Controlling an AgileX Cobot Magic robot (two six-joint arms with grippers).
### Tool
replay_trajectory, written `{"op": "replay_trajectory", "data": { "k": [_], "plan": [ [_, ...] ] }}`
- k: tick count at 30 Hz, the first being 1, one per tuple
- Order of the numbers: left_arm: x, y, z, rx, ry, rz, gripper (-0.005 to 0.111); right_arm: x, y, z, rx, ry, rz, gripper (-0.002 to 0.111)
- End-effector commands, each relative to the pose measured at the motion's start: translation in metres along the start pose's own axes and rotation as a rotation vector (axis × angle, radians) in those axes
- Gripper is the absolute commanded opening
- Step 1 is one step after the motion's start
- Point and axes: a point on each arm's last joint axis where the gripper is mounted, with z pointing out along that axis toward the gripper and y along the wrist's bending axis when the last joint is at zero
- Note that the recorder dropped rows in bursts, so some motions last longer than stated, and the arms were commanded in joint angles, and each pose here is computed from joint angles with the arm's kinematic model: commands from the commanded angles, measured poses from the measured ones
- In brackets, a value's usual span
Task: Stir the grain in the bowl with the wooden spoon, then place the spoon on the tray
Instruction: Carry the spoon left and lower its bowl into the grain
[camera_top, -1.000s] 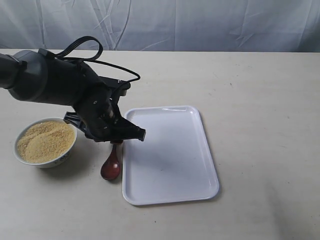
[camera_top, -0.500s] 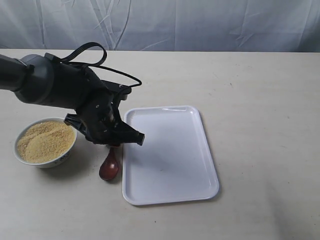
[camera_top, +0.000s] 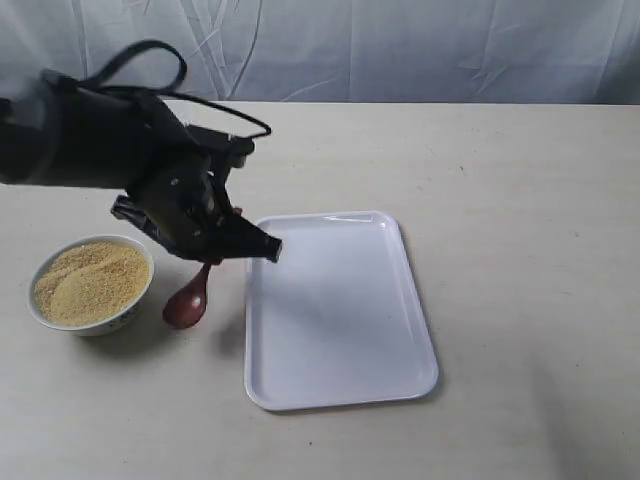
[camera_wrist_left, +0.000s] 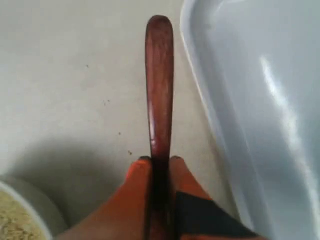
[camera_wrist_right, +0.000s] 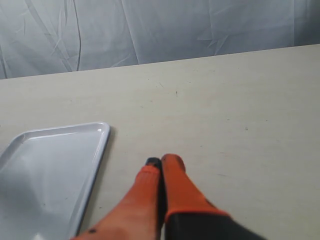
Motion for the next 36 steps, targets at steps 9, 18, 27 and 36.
{"op": "replay_trajectory", "data": {
  "k": [9,18,27,36],
  "plan": [
    [-0.017,0.092,-0.102,0.037,-0.323,-0.410,0.000,0.000,0.000,0.000,0.004,-0.015,-0.002,0.000],
    [0.026,0.122,-0.067,0.127,-0.319,-0.714,0.000,0.000,0.000,0.000,0.004,-0.015,-0.002,0.000],
    [0.042,0.124,-0.049,0.184,-0.403,-0.756,0.000,-0.001,0.000,0.000,0.004,-0.017,-0.002,0.000],
    [0.048,0.138,-0.031,0.136,-0.345,-0.818,0.000,-0.001,0.000,0.000,0.004,-0.017,-0.002,0.000]
  ]
}}
